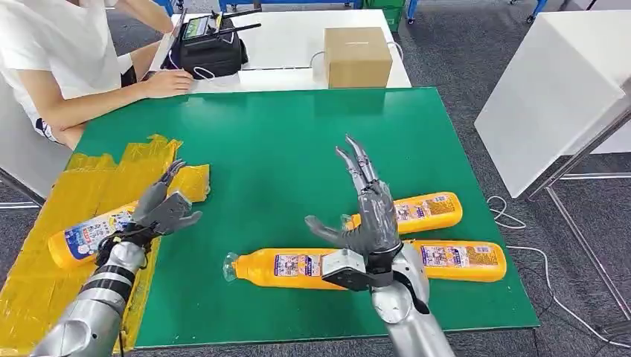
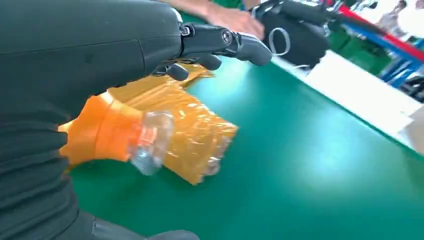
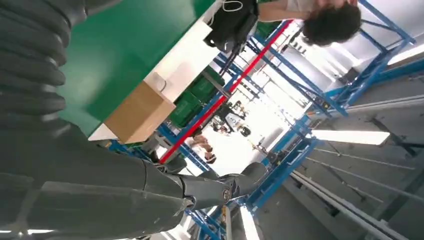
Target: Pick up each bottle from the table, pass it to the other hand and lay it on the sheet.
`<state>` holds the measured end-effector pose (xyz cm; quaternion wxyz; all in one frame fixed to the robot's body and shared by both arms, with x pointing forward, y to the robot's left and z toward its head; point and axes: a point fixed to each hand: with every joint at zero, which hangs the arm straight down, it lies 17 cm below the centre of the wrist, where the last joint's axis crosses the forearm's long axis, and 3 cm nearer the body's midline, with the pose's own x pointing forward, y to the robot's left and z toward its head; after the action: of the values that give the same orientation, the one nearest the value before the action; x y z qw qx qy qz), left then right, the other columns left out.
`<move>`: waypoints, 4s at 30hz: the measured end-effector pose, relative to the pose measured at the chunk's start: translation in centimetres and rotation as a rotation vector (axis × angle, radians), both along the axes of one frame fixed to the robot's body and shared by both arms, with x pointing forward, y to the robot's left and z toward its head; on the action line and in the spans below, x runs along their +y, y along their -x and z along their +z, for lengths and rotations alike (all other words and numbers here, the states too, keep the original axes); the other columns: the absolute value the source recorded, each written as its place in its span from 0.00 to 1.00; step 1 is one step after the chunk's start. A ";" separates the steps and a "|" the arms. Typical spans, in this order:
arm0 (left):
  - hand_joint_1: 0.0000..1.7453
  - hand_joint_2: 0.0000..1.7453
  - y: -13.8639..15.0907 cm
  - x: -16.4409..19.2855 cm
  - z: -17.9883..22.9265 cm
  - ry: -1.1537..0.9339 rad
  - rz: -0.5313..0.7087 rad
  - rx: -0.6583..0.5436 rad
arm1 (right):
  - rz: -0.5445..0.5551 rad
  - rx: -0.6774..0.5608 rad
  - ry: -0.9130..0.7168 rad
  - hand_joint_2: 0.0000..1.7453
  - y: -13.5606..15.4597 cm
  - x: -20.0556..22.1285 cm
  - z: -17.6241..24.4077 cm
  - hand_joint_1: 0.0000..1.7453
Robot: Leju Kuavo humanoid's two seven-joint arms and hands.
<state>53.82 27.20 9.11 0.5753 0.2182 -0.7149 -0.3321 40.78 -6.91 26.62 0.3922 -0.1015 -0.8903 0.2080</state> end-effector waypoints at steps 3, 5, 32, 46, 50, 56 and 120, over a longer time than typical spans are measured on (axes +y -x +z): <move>0.00 1.00 0.2 -0.7 0.5 0.000 -0.013 -0.018 | 0.000 0.003 0.002 1.00 0.1 0.0 -0.2 0.00; 0.00 1.00 0.3 -1.0 0.8 -0.001 -0.018 -0.027 | -0.001 0.004 0.002 1.00 0.1 0.0 -0.2 0.00; 0.00 1.00 8.0 -6.0 7.2 0.717 -0.079 -0.134 | 0.194 0.252 0.297 1.00 7.9 9.2 -12.4 0.00; 0.00 1.00 13.3 -8.2 9.4 0.817 -0.118 -0.177 | 0.140 0.290 0.213 1.00 8.7 7.5 -12.2 0.00; 0.00 1.00 13.8 -8.6 9.7 0.819 -0.120 -0.183 | 0.101 0.285 0.244 1.00 8.4 7.0 -12.3 0.00; 0.00 1.00 14.2 -8.8 9.7 0.828 -0.111 -0.179 | -0.140 0.219 0.422 1.00 6.4 4.0 -12.8 0.00; 0.00 1.00 12.5 -10.9 9.9 0.891 -0.162 -0.144 | -0.240 0.511 1.108 1.00 -4.0 3.5 -28.1 0.98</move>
<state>41.30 16.31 19.01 0.5343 -0.0846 -0.8408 -0.0201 44.77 -3.44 -1.44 0.5027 -0.3365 -0.5104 0.6113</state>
